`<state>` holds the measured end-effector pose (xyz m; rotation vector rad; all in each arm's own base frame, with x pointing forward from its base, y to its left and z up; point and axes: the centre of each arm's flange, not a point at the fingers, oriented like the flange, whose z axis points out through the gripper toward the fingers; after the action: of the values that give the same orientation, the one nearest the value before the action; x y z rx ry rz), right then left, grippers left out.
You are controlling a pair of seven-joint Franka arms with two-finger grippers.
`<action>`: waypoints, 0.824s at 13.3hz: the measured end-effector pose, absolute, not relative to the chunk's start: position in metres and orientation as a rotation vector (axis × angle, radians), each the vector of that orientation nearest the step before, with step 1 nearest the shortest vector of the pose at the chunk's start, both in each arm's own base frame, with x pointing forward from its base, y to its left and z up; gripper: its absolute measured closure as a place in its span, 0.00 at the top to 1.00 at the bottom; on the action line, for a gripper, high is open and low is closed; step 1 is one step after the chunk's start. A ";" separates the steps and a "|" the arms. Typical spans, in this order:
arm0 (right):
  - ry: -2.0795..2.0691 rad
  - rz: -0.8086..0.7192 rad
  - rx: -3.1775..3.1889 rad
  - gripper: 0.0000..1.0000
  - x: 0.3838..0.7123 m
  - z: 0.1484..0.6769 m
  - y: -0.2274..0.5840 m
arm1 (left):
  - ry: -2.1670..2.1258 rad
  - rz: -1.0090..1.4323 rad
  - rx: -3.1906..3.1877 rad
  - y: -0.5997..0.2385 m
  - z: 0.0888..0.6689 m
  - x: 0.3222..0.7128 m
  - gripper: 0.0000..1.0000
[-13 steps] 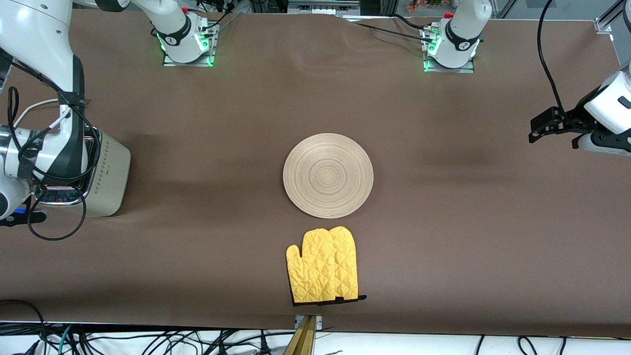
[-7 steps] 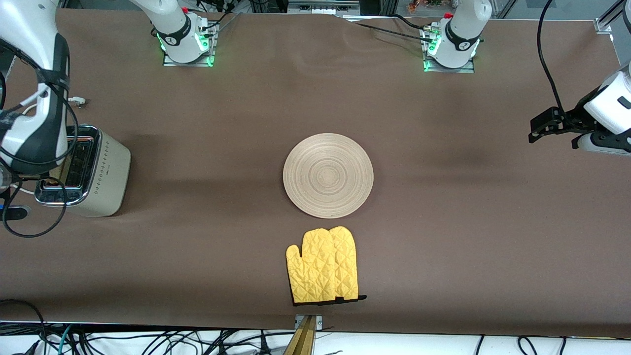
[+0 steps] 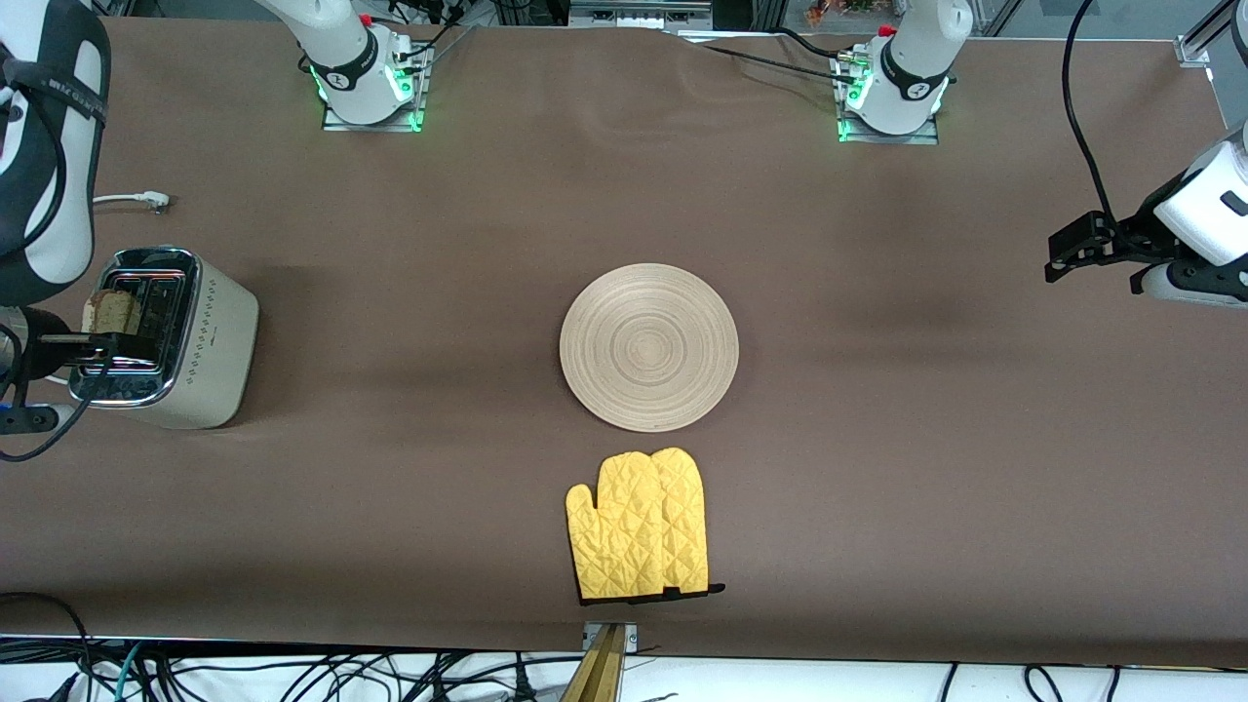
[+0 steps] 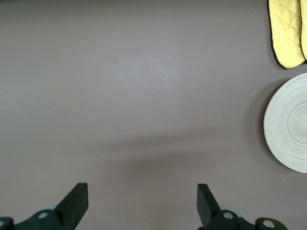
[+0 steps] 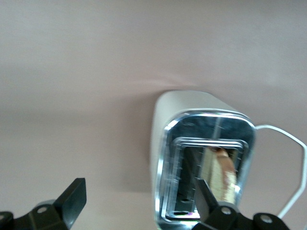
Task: Move plate and put bread in toaster
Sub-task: 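Lower the bread into the toaster slot and open the right gripper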
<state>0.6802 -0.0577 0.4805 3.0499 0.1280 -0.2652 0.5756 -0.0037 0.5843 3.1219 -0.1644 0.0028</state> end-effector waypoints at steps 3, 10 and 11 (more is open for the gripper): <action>0.206 -0.285 3.069 1.00 0.677 0.487 -0.020 | -0.165 0.001 3.122 -0.004 0.584 0.575 1.00; 0.303 -0.062 3.088 1.00 0.667 0.532 0.026 | -0.179 -0.011 3.136 -0.006 0.584 0.575 1.00; 0.292 -0.029 3.083 1.00 0.661 0.540 0.027 | -0.184 -0.011 3.136 -0.007 0.583 0.575 1.00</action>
<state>0.6611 0.0274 0.5397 3.0832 0.2923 -0.0289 0.5747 -0.0074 0.5835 3.1362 -0.1838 -0.0111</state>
